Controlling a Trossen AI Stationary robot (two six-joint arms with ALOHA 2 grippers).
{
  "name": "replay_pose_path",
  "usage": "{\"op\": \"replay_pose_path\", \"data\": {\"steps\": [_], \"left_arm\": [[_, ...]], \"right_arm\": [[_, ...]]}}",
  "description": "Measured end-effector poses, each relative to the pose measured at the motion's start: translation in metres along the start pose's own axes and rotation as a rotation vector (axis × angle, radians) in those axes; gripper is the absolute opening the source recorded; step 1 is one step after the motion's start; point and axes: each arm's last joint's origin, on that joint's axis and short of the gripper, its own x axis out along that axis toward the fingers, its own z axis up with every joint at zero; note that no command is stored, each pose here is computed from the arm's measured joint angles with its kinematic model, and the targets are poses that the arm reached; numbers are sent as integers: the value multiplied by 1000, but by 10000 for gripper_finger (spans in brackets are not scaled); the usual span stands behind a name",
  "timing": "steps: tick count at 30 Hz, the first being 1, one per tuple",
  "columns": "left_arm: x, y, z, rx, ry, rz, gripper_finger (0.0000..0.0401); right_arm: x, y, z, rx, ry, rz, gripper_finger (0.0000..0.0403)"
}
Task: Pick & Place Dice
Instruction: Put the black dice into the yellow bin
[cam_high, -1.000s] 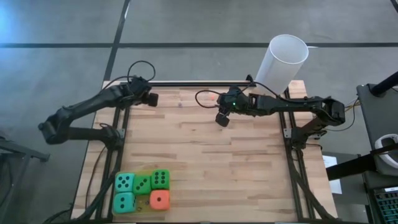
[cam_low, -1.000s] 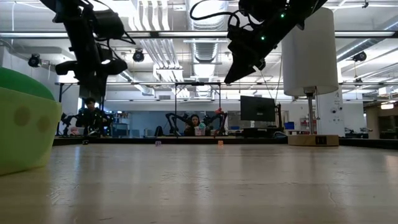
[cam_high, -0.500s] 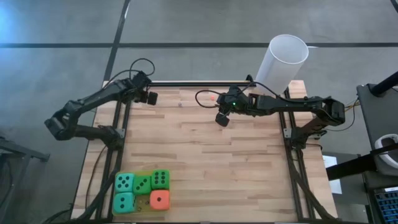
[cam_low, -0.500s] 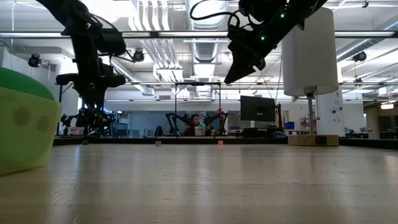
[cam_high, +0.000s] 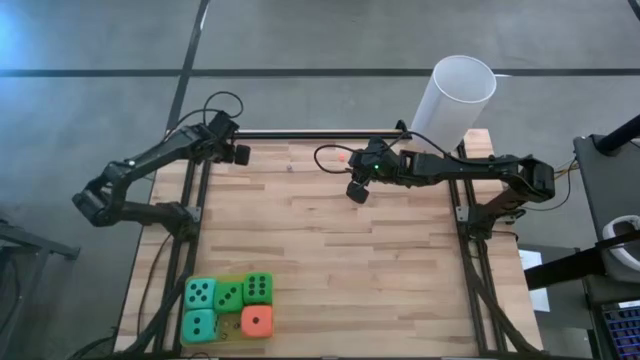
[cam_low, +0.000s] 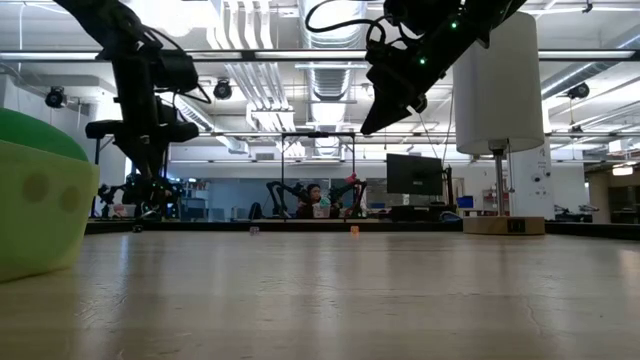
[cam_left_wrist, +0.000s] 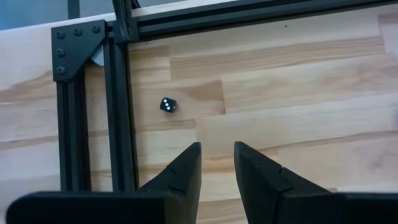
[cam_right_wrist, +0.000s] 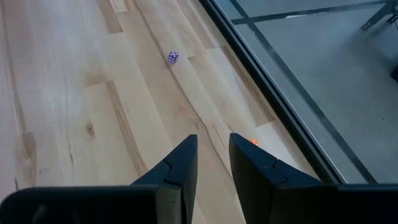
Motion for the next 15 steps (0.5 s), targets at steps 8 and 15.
{"op": "replay_pose_path", "data": {"steps": [8, 15], "left_arm": [[0, 0, 0, 1, -1, 2, 98], [0, 0, 0, 12, -1, 2, 98]], "right_arm": [[0, 0, 0, 0, 0, 0, 73], [0, 0, 0, 0, 0, 0, 69]]}}
